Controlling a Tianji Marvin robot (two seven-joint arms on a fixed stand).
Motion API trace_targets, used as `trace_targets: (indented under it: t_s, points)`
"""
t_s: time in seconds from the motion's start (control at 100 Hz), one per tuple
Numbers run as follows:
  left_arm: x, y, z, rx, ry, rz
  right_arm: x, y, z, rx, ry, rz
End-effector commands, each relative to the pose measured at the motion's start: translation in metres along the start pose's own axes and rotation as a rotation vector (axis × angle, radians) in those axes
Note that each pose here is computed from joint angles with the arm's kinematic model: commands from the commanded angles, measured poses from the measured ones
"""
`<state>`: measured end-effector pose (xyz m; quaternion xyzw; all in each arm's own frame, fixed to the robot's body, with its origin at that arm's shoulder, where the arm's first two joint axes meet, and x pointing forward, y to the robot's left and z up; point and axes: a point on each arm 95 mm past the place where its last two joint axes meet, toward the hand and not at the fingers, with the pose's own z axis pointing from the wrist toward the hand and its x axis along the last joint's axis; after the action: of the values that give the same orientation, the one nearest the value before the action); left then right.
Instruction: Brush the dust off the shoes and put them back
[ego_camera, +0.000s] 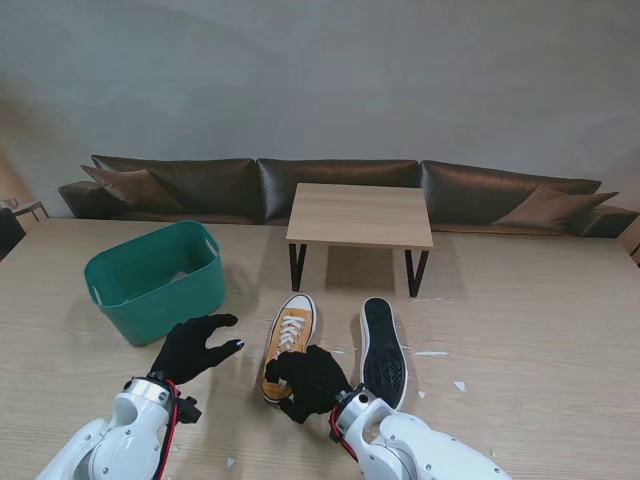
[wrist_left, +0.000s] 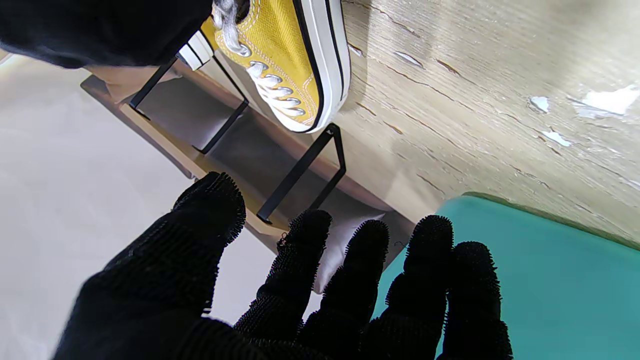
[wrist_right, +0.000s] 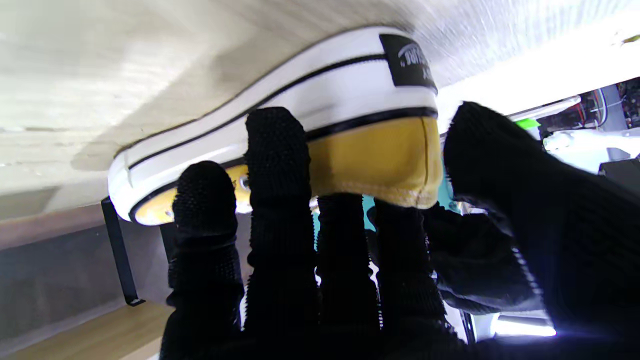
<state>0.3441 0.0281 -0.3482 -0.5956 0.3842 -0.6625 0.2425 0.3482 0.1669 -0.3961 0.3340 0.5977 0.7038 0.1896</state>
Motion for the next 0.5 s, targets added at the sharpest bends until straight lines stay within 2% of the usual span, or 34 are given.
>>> trace_targets:
  t_s: [0.0, 0.21, 0.49]
  points:
    - [0.002, 0.003, 0.001, -0.020, 0.005, -0.008, 0.004, 0.002, 0.000, -0.005, 0.011, 0.005]
    - [0.002, 0.003, 0.001, -0.028, 0.006, -0.008, 0.003, 0.020, -0.001, -0.061, -0.003, 0.053]
    - [0.006, 0.004, 0.003, -0.049, 0.022, -0.007, -0.004, 0.058, -0.005, -0.135, -0.065, 0.177]
